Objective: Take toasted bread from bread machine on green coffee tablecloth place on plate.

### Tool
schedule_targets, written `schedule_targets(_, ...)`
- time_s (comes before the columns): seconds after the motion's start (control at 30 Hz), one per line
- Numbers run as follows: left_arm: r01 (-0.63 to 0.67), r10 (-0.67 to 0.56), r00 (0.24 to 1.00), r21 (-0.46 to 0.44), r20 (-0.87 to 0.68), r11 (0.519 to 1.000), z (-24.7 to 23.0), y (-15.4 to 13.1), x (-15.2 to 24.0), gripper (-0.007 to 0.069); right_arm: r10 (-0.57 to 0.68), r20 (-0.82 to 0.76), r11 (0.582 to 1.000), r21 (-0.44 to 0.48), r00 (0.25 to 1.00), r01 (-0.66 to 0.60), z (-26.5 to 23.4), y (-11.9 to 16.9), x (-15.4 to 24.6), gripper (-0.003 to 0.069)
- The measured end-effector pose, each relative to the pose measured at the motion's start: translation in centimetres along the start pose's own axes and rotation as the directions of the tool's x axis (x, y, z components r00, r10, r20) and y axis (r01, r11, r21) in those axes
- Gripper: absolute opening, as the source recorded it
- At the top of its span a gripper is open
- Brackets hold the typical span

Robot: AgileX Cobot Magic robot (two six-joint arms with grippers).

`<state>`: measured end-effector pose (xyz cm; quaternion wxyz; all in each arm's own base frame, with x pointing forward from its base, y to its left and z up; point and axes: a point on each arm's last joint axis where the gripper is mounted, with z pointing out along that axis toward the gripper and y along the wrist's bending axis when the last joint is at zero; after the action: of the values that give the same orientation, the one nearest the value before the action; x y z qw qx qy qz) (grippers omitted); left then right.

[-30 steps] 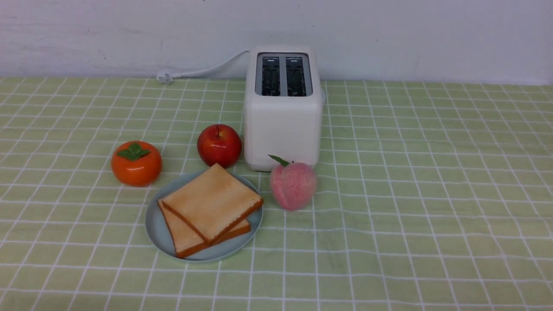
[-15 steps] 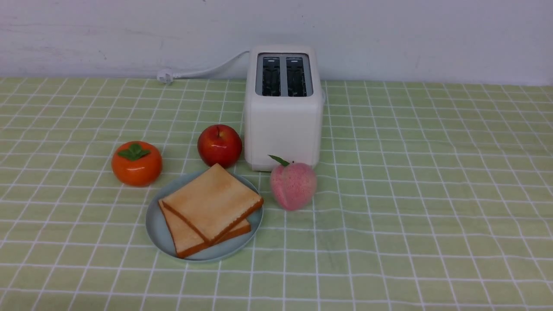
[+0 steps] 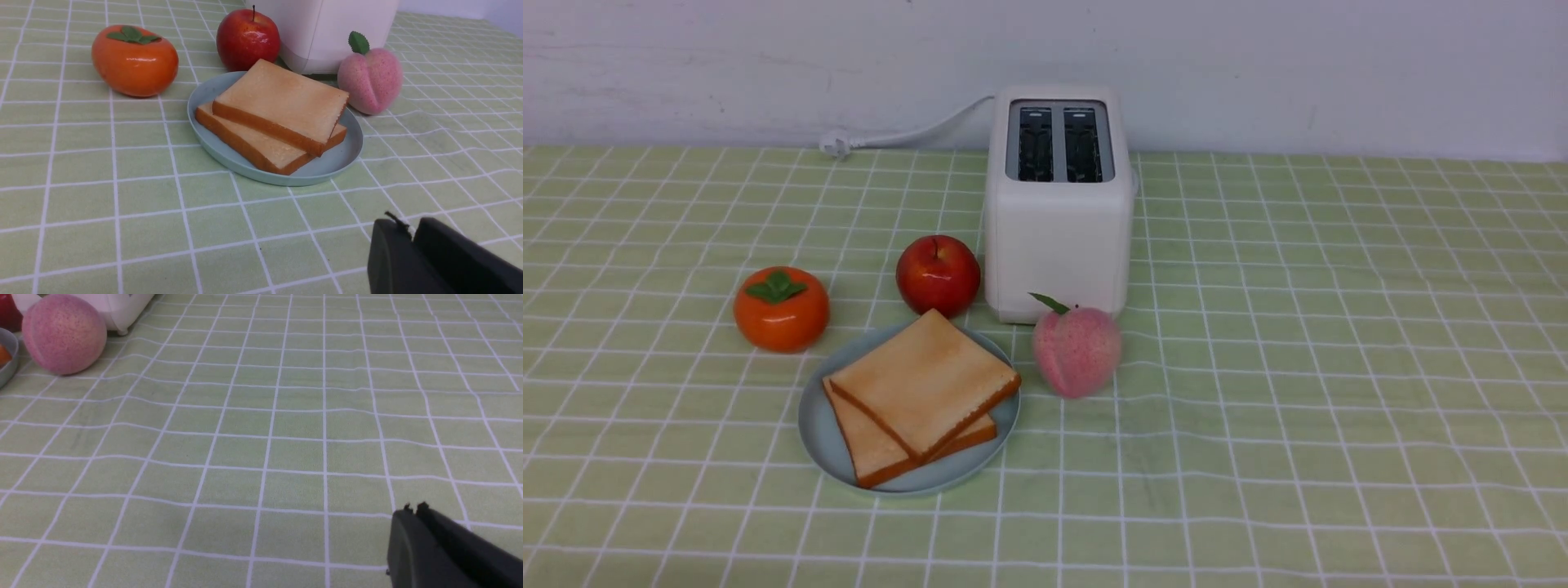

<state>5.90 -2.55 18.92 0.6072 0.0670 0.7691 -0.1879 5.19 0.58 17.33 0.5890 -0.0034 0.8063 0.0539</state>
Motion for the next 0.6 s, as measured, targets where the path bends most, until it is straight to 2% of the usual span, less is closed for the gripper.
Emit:
schedule_targets(0.43,-0.017,0.017,1.000,-0.012,0.010,1.000,0.01,0.10,-0.04,0.0085,0.000,0.000,1.000,0.000,1.000,0.000,0.00,0.00,0.00,0.0003)
schedule_targets(0.6,0.051,-0.037,0.992,-0.123,0.120,0.991,-0.43,0.85,-0.71,0.0019,0.000,0.000,1.000,0.000,1.000,0.000,0.00,0.00,0.00,0.0008)
